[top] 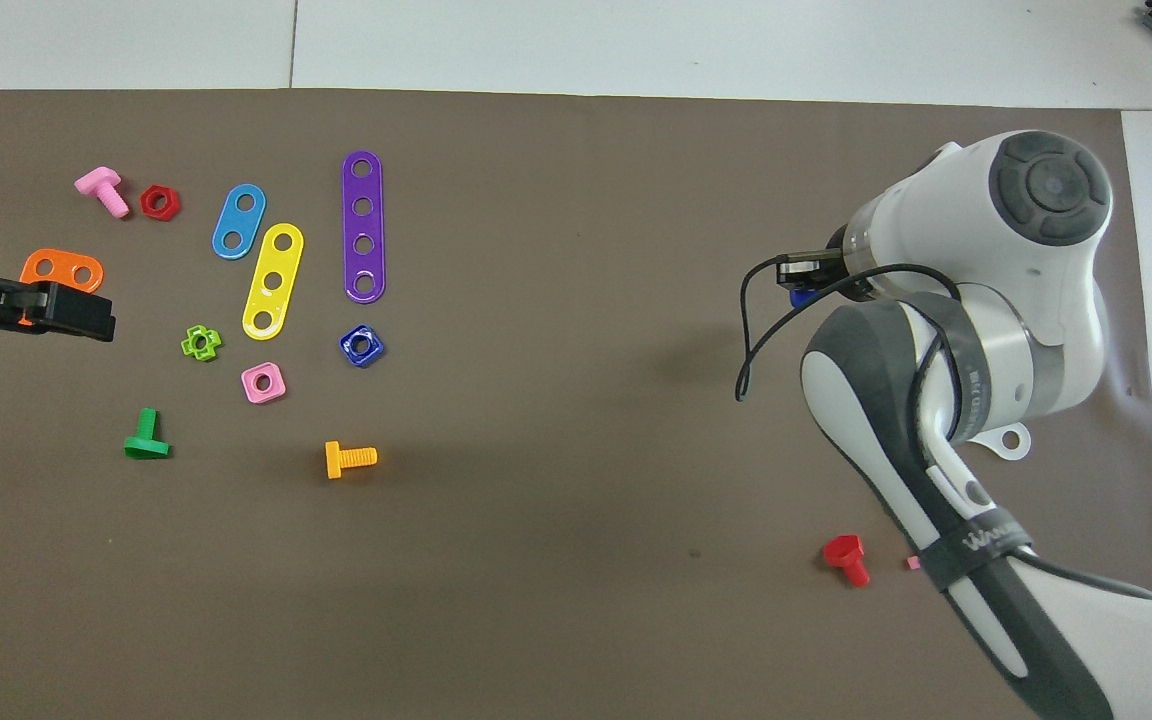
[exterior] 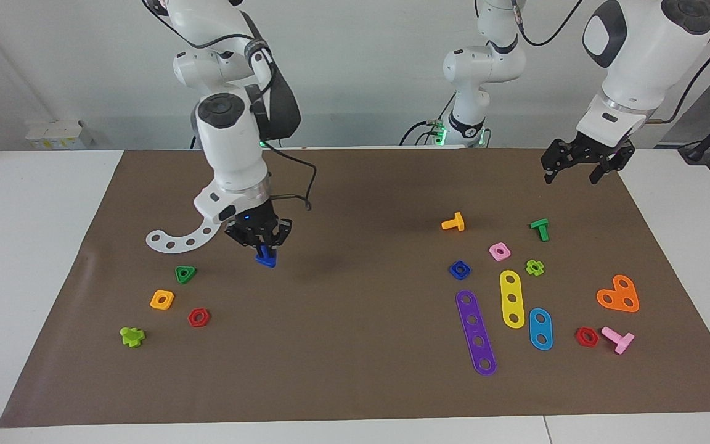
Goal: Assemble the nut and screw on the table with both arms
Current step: 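Carry the blue screw with the right gripper toward the mat centre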
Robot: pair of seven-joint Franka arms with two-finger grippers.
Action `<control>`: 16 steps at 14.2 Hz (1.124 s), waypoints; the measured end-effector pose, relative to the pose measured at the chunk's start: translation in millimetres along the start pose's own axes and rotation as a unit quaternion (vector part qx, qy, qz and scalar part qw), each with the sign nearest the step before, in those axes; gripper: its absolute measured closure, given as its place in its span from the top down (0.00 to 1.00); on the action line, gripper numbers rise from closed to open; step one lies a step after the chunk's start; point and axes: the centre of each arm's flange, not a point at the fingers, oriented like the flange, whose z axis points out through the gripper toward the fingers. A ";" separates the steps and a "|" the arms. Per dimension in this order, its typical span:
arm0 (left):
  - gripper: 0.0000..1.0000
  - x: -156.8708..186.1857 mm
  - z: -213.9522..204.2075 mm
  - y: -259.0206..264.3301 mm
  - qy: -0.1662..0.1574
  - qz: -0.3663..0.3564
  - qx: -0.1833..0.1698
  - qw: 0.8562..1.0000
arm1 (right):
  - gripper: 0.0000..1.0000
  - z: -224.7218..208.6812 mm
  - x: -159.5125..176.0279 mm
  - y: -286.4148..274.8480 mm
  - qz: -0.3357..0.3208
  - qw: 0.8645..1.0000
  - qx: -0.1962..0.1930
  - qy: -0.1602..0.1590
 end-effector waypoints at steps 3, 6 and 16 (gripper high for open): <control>1.00 0.0 0.0 0.0 0.000 0.000 0.000 1.000 | 0.19 19.9 -28.4 -70.5 0.028 1.000 0.012 0.005; 1.00 0.0 0.0 0.0 0.000 0.000 0.000 1.000 | 0.19 45.1 -51.7 -119.0 0.039 0.999 0.021 0.010; 1.00 0.0 0.0 0.0 0.000 0.000 0.000 1.000 | 0.19 122.1 -84.2 -170.6 0.064 0.998 0.017 0.008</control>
